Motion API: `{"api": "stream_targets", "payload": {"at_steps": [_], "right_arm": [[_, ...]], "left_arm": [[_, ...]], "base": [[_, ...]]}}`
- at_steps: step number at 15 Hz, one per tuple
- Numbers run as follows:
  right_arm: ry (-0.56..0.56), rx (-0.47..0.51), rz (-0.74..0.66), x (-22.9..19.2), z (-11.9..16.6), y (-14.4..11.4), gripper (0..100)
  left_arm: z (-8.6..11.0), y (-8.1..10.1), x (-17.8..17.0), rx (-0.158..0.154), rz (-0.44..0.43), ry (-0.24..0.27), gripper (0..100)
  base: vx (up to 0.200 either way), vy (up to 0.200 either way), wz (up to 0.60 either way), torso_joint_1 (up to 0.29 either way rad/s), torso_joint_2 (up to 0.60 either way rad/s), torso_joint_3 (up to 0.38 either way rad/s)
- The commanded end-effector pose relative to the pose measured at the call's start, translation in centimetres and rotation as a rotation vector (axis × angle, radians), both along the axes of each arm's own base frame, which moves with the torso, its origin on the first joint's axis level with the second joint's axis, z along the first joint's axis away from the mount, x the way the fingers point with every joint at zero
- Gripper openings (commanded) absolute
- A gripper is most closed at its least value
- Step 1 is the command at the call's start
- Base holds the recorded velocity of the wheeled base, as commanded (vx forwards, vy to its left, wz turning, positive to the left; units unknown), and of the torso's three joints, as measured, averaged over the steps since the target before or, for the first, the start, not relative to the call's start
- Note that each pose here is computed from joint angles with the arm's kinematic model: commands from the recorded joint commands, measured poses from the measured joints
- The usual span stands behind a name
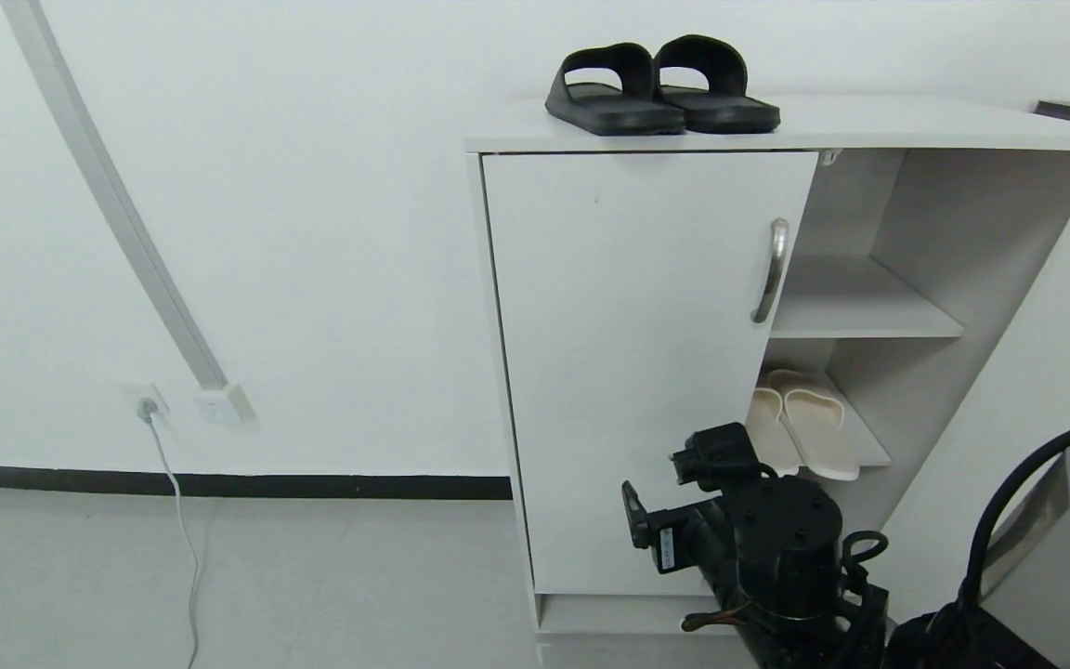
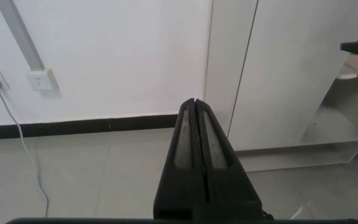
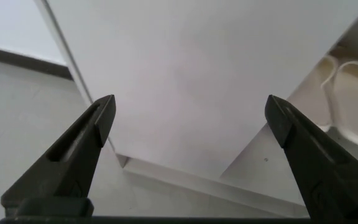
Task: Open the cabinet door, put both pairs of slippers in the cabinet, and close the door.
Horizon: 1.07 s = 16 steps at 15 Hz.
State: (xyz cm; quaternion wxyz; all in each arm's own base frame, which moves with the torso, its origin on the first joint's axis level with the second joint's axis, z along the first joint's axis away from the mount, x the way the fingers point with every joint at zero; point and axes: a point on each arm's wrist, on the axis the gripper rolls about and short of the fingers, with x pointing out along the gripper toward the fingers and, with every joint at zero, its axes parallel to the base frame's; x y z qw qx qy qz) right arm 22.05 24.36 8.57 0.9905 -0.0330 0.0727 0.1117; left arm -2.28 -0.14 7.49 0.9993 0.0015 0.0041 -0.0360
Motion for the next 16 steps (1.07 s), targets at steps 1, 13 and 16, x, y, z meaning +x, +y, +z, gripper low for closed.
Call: {"api": "stream_targets", "payload": {"at_steps": [1,13,16], "right_arm": [[0.000,-0.001,-0.001,0.04,-0.07,0.02,100],[-0.001,0.002,-0.001,0.07,-0.36,-0.02,100],[0.001,-0.001,-0.001,0.03,-0.42,-0.06,100]], "left_arm": [[0.06,0.00,0.00,0.000,-0.002,-0.002,0],[0.06,0.00,-0.01,-0.003,0.001,-0.003,0],[0.06,0.03,0.00,-0.009,0.015,-0.002,0]], "base": [[0.000,0.000,0.00,0.032,-0.29,-0.369],[0.000,0.000,0.00,0.104,-0.48,-0.344],[0.000,0.000,0.00,0.173,-0.49,-0.302]]}}
